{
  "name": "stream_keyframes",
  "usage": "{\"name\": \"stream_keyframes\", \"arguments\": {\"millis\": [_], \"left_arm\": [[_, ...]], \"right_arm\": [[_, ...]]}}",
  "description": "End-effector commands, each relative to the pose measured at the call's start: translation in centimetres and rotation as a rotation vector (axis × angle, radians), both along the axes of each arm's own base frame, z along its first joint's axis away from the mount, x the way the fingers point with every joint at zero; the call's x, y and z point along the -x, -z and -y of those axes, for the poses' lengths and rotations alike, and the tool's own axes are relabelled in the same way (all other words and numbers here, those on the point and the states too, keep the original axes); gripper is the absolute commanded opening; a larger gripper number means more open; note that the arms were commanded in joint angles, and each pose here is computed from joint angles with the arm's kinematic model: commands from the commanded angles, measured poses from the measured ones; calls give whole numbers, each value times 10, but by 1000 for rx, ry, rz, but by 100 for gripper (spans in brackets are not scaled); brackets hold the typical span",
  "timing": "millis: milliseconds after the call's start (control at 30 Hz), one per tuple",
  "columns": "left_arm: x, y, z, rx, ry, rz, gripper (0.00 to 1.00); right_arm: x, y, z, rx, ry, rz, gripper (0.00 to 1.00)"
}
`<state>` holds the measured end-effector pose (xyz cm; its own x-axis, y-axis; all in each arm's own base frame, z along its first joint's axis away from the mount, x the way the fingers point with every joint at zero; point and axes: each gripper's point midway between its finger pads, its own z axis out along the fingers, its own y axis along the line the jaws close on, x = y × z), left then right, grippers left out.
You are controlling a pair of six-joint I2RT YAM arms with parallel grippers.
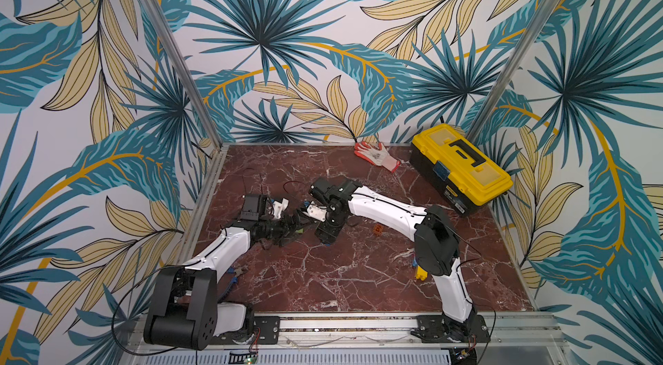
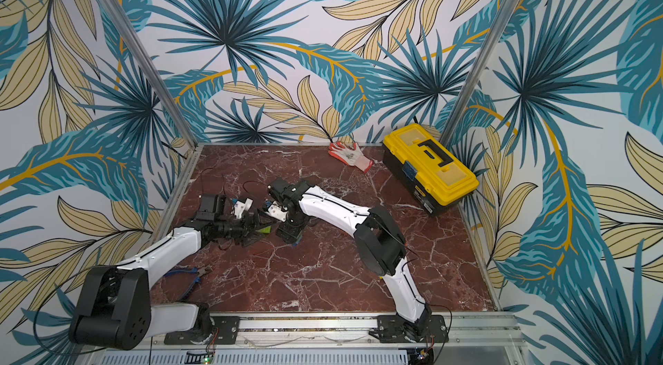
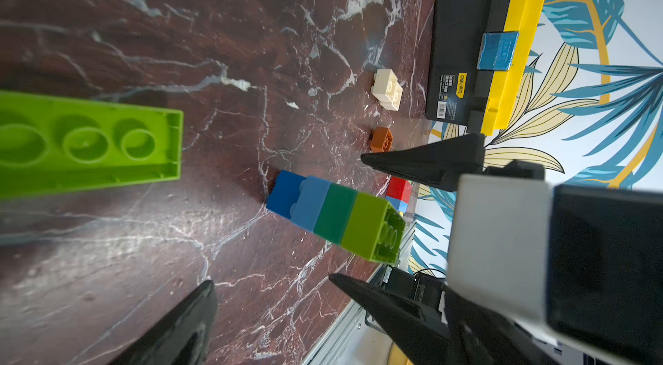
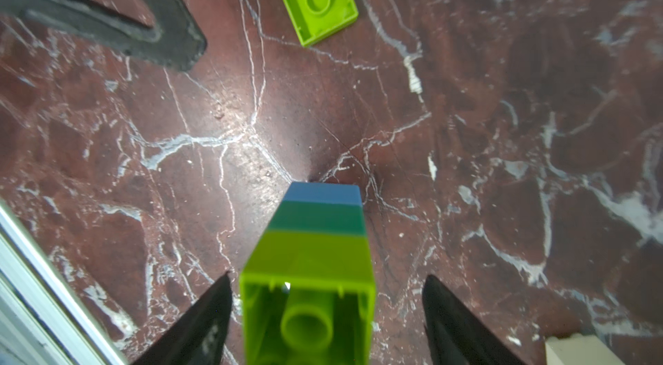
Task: Assemble a carrot with lego
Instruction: Assemble the lego brick with the lego brick, then pick up the lego brick from the center of the board.
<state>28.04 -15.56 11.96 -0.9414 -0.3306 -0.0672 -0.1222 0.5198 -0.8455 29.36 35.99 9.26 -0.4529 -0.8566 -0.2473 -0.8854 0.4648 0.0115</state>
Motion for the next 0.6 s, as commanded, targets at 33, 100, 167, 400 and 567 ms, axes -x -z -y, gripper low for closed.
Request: {"name": "stream_keyframes", "arguments": {"millis": [33, 100, 167, 400, 567], "left_arm": [[-7, -16, -10, -44, -13, 37, 99], [-10, -20, -11, -46, -17, 42, 99], [-12, -21, -12, -55, -20, 44, 99], [-23, -15, -13, -80, -9, 29, 99], [-27, -15, -13, -82, -8, 28, 99]], "right_arm": [[-15, -49, 12, -102, 77, 92, 88], [-17, -58, 25, -96, 111, 111, 89], [-23, -66, 51, -88, 176, 135, 91], [-6, -26, 144, 17, 353, 80, 94], [-11, 14, 172, 54, 413, 28, 92]]}}
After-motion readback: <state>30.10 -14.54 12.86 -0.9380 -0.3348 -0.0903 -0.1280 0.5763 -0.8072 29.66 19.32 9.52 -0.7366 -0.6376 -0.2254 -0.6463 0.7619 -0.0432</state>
